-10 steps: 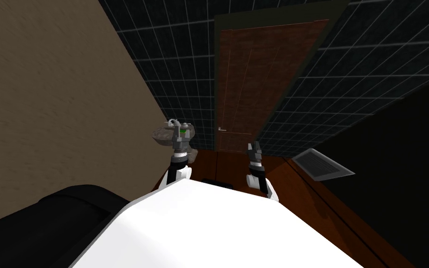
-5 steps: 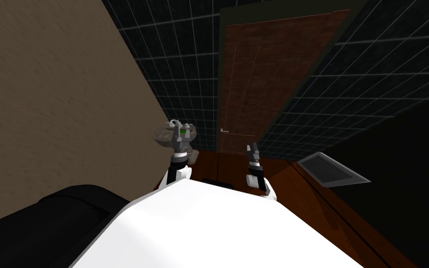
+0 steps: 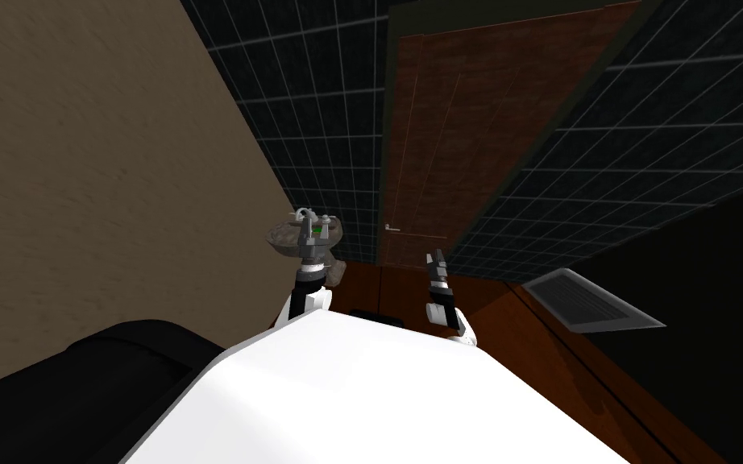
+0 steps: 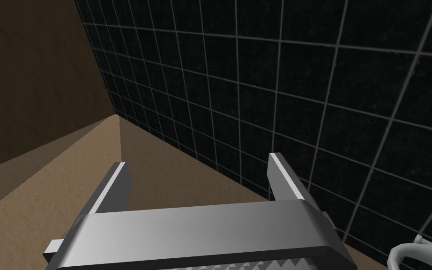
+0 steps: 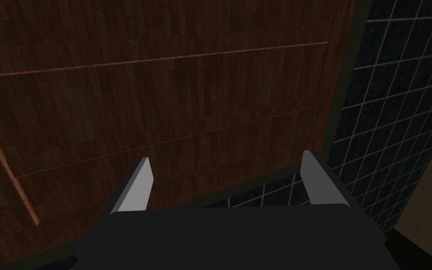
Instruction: Pull the door open
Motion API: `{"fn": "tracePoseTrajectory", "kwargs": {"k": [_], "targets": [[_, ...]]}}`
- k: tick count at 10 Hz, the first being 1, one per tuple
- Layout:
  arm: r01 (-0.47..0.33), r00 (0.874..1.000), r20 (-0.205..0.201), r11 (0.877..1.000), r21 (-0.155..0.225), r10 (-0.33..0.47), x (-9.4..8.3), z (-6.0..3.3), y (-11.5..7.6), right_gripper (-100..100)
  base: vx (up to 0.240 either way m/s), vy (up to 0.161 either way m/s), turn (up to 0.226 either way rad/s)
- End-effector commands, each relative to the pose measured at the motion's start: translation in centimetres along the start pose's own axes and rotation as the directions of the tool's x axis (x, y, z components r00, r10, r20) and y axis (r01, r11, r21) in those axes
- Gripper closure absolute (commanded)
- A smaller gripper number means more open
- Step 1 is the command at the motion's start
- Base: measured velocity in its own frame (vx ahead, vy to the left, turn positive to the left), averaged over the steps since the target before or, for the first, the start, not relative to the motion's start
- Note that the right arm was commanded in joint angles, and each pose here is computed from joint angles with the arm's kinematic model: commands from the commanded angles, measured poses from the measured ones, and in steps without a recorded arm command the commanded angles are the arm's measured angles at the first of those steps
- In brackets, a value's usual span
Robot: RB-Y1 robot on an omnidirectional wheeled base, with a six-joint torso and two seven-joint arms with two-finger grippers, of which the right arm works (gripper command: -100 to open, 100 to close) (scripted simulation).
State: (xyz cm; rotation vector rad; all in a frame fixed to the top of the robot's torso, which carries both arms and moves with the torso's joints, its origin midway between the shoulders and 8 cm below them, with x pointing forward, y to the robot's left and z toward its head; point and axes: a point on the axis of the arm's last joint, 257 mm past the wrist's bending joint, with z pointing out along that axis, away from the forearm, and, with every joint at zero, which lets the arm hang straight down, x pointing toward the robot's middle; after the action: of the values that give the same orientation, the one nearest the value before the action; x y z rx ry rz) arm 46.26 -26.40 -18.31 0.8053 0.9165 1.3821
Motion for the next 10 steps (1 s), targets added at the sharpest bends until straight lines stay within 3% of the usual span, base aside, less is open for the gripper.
{"fn": "tracePoseTrajectory", "kwargs": {"k": [1,10], "targets": [[-0.002,1.0,0.002,1.0,0.019,0.002,-0.2,-0.2,-1.0,-100,0.065,0.059,0.023],[-0.01,1.0,0.017,0.993,0.119,0.008,-1.4,-1.3,-6.1,-100,0.062,0.054,0.027]]}}
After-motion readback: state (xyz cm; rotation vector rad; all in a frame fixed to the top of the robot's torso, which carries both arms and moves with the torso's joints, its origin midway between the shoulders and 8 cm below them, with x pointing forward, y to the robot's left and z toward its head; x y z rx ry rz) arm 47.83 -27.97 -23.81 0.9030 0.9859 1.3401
